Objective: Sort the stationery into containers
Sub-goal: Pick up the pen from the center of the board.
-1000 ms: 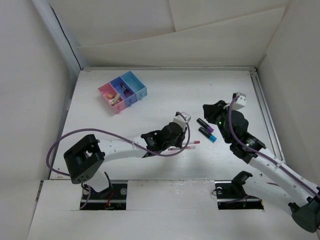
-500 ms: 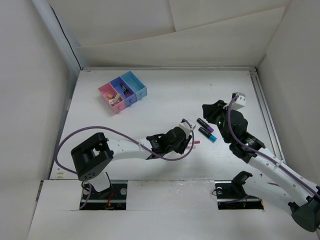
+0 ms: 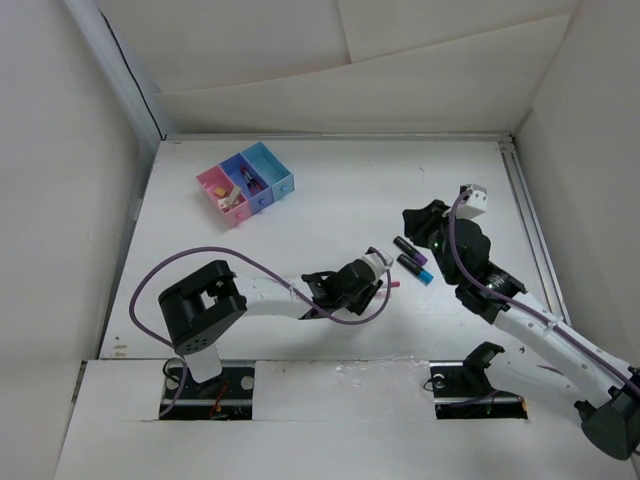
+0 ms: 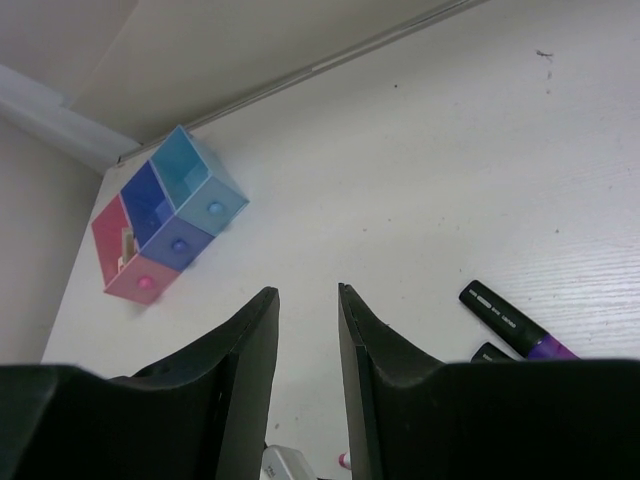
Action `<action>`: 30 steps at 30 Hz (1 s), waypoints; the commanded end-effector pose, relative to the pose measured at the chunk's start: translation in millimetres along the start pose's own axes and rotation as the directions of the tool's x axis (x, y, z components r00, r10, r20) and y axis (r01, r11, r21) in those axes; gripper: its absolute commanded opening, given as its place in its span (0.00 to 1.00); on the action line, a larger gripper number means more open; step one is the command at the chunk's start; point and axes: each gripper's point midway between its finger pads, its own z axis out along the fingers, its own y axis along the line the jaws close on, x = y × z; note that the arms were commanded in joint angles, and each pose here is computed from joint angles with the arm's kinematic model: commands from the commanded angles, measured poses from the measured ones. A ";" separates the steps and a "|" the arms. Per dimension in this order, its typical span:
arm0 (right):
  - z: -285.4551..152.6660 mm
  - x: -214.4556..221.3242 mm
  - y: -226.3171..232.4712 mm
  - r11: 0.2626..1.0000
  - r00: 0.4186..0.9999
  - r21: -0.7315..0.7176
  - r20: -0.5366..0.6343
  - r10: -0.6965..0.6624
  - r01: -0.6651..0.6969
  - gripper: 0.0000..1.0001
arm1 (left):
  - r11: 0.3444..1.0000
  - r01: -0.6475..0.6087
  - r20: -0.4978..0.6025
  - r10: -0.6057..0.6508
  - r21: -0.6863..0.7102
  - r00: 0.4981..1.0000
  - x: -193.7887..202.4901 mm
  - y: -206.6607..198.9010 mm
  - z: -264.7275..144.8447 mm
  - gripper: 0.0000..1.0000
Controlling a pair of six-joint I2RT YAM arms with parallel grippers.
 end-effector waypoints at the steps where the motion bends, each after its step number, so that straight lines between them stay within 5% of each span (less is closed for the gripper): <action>1: 1.1 -21.3 10.4 0.999 0.998 -0.025 0.059 0.023 -0.021 0.36 | 1.000 -0.020 -0.011 0.020 -0.010 1.000 2.6 2.0 5.9 0.30; 12: 0.9 -20.4 11.7 0.999 0.998 -0.033 0.054 0.023 -0.021 0.36 | 1.000 -0.031 -0.028 0.031 0.004 0.999 4.3 -0.3 4.8 0.26; 18: 1.1 -21.4 10.5 0.999 0.998 -0.024 0.060 0.032 -0.031 0.36 | 0.999 -0.037 -0.042 0.039 0.039 0.998 9.9 -6.4 -4.5 0.00; 21: -0.8 -24.1 11.3 0.999 0.997 -0.029 0.066 0.036 -0.035 0.36 | 0.998 -0.015 -0.056 0.018 0.055 0.998 13.6 -7.2 -18.0 0.00; 30: -4.1 -27.0 9.1 0.999 0.996 -0.028 0.079 0.042 -0.040 0.36 | 0.980 0.111 0.231 -0.149 0.167 0.962 -65.4 -5.1 -106.4 0.00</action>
